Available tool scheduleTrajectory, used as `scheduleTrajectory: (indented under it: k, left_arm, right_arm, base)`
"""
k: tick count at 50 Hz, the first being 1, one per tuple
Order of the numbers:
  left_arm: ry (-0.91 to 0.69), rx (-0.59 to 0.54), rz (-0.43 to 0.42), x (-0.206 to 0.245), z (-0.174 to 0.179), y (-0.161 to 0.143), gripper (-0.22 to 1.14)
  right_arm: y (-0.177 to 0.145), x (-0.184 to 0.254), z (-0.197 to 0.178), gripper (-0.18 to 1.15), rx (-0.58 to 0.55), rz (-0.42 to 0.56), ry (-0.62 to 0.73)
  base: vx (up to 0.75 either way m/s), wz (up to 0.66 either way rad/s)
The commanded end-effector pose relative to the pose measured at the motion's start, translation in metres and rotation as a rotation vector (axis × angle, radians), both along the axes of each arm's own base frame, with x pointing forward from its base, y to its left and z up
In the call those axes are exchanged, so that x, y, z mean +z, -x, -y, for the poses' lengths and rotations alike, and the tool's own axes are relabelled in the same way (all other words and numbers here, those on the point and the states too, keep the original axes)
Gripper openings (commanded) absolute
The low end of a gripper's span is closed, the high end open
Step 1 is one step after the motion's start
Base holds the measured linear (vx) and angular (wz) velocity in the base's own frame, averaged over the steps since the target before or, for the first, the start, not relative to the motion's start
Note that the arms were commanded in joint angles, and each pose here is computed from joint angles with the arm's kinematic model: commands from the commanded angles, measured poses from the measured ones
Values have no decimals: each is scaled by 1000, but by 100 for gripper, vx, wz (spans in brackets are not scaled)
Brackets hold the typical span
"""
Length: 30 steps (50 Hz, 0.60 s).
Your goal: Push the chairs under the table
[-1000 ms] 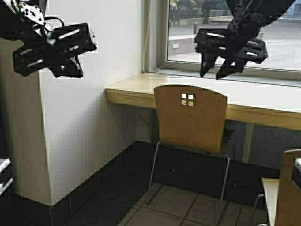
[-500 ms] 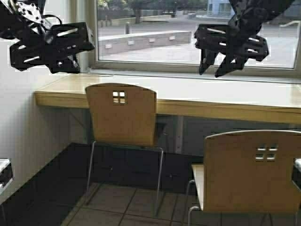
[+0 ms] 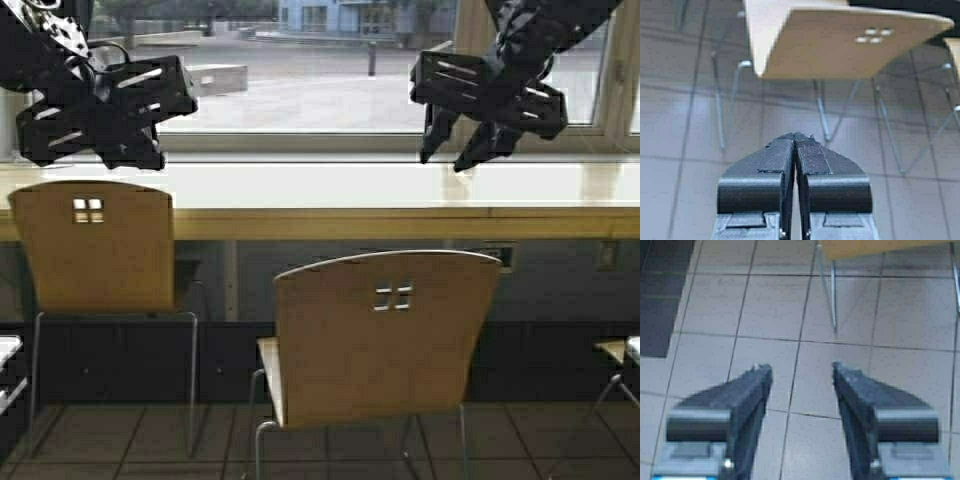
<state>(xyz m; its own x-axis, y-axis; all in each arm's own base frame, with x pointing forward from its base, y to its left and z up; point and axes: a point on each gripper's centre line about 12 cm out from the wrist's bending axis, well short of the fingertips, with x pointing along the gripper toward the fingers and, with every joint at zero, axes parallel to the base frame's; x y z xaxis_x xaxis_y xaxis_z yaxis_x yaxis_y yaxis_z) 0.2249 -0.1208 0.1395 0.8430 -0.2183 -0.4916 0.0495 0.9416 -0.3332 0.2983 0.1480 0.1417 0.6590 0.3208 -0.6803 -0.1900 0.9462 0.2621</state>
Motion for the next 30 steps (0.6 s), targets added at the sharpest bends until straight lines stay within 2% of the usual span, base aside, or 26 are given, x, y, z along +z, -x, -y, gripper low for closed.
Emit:
scheduleTrajectory:
  k: [1, 15, 30]
  left_arm:
    - [44, 46, -15, 1, 2, -6, 38]
    - [74, 128, -124, -30, 11, -20, 38]
    - [169, 225, -193, -48, 25, -38, 39]
  right_arm:
    - [-11, 3, -2, 80, -65, 24, -58]
    - [-16, -27, 2, 80, -273, -70, -162]
    - [-23, -36, 8, 80, -456, -96, -258]
  base:
    - [-8, -46]
    - [-3, -30]
    - [6, -10]
